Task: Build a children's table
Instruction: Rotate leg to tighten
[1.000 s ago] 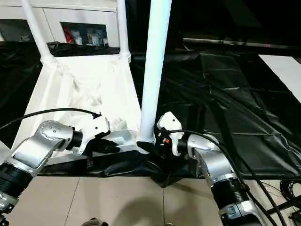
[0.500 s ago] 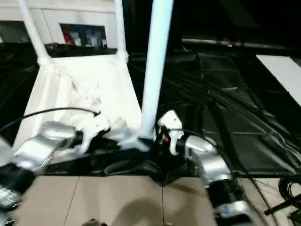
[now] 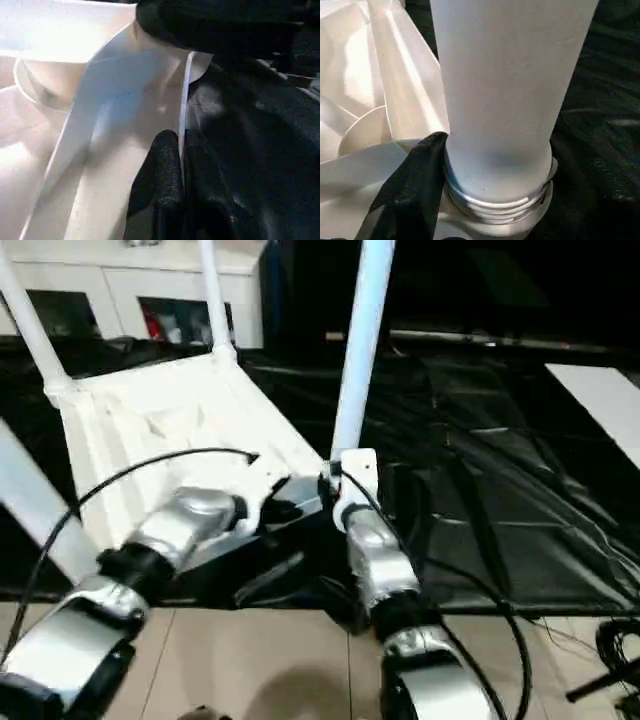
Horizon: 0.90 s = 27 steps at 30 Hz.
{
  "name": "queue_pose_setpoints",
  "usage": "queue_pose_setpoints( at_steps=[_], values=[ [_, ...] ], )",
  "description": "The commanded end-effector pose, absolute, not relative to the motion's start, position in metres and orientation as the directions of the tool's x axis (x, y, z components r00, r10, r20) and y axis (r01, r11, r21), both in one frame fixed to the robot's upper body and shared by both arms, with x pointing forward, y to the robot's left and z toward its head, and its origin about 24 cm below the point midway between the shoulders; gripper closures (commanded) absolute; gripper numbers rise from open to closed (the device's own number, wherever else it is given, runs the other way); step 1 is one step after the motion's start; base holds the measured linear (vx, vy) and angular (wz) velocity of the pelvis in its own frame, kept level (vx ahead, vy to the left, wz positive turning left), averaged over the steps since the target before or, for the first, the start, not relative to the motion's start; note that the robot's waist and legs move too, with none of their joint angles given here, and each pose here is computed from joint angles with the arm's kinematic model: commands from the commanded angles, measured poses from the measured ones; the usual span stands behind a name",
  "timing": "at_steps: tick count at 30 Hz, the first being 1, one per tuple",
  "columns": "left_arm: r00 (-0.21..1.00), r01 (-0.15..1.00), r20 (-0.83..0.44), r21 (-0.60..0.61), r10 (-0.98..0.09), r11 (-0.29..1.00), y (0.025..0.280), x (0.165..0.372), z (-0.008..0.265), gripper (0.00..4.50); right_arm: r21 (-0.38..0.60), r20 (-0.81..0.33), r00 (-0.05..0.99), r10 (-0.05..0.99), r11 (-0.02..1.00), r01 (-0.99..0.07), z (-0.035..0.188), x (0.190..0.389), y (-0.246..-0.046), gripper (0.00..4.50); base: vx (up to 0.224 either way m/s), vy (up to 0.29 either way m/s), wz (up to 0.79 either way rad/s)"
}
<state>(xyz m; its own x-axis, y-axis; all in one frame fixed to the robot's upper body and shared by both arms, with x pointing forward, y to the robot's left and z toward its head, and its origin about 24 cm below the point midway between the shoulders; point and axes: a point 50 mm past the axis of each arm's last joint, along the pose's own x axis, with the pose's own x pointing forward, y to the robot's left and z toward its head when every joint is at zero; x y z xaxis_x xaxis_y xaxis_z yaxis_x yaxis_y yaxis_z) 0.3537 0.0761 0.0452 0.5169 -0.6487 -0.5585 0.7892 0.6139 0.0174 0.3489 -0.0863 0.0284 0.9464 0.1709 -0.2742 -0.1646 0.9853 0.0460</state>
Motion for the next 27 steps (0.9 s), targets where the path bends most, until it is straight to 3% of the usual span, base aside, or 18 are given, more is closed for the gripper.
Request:
queue_pose_setpoints(
  at_steps=[1, 2, 4, 8, 11, 14, 15, 16, 19, 20, 21, 27],
  values=[
    [0.666, 0.684, -0.515, 0.130, -0.541, 0.718, 0.085, 0.368, 0.056, 4.50, 0.104, -0.286, 0.896, 0.341, 0.940, -0.325, 0.023, 0.336, -0.041, 1.76, 0.000, 0.000, 0.00],
    [0.666, 0.684, -0.515, 0.130, -0.541, 0.718, 0.085, 0.368, 0.056, 4.50, 0.104, -0.286, 0.896, 0.341, 0.940, -0.325, 0.023, 0.336, -0.041, 1.41, 0.000, 0.000, 0.00],
    [0.644, 0.709, -0.536, 0.150, -0.546, 0.689, 0.088, 0.366, 0.053, 4.50, 0.108, -0.234, 0.903, 0.361, 0.932, -0.345, 0.030, 0.339, -0.044, 1.41, 0.000, 0.000, 0.00],
    [0.612, 0.744, -0.556, 0.162, -0.562, 0.649, 0.094, 0.363, 0.048, 4.50, 0.099, -0.150, 0.915, 0.376, 0.926, -0.364, 0.042, 0.345, -0.059, 0.92, 0.000, 0.000, 0.00],
    [0.582, 0.775, -0.565, 0.169, -0.585, 0.609, 0.098, 0.361, 0.045, 4.50, 0.064, -0.099, 0.923, 0.372, 0.928, -0.367, 0.052, 0.348, -0.081, 0.75, 0.000, 0.000, 0.00],
    [0.565, 0.800, -0.568, 0.199, -0.598, 0.567, 0.105, 0.359, 0.045, 4.50, 0.018, -0.077, 0.897, 0.434, 0.901, -0.434, 0.059, 0.345, -0.103, 0.53, 0.000, 0.000, 0.00],
    [0.525, 0.838, -0.565, 0.213, -0.637, 0.502, 0.105, 0.357, 0.046, 4.50, 0.016, -0.085, 0.853, 0.515, 0.856, -0.516, 0.062, 0.340, -0.114, 0.30, 0.000, 0.000, 0.00],
    [0.522, 0.840, -0.564, 0.213, -0.639, 0.498, 0.105, 0.356, 0.046, 4.50, 0.017, -0.085, 0.850, 0.519, 0.854, -0.520, 0.062, 0.340, -0.115, 0.30, 0.000, 0.000, 0.00],
    [0.456, 0.882, -0.563, 0.184, -0.689, 0.434, 0.107, 0.352, 0.047, 4.50, -0.035, -0.146, 0.727, 0.671, 0.731, -0.682, 0.062, 0.324, -0.126, 0.07, 0.000, 0.000, 0.00],
    [0.456, 0.882, -0.563, 0.184, -0.689, 0.434, 0.107, 0.352, 0.047, 4.50, -0.035, -0.146, 0.727, 0.671, 0.731, -0.682, 0.062, 0.324, -0.126, 0.03, 0.000, 0.000, 0.00],
    [0.281, 0.959, -0.556, 0.137, -0.782, 0.247, 0.107, 0.338, 0.048, 4.50, -0.073, -0.240, 0.577, 0.781, 0.578, -0.813, 0.062, 0.304, -0.143, 0.03, 0.052, -0.008, 0.01],
    [0.076, 0.997, -0.562, 0.045, -0.823, 0.061, 0.110, 0.320, 0.049, 4.50, -0.039, -0.284, 0.473, 0.834, 0.483, -0.875, 0.068, 0.291, -0.157, 0.03, 0.039, 0.000, 0.01]
  ],
)
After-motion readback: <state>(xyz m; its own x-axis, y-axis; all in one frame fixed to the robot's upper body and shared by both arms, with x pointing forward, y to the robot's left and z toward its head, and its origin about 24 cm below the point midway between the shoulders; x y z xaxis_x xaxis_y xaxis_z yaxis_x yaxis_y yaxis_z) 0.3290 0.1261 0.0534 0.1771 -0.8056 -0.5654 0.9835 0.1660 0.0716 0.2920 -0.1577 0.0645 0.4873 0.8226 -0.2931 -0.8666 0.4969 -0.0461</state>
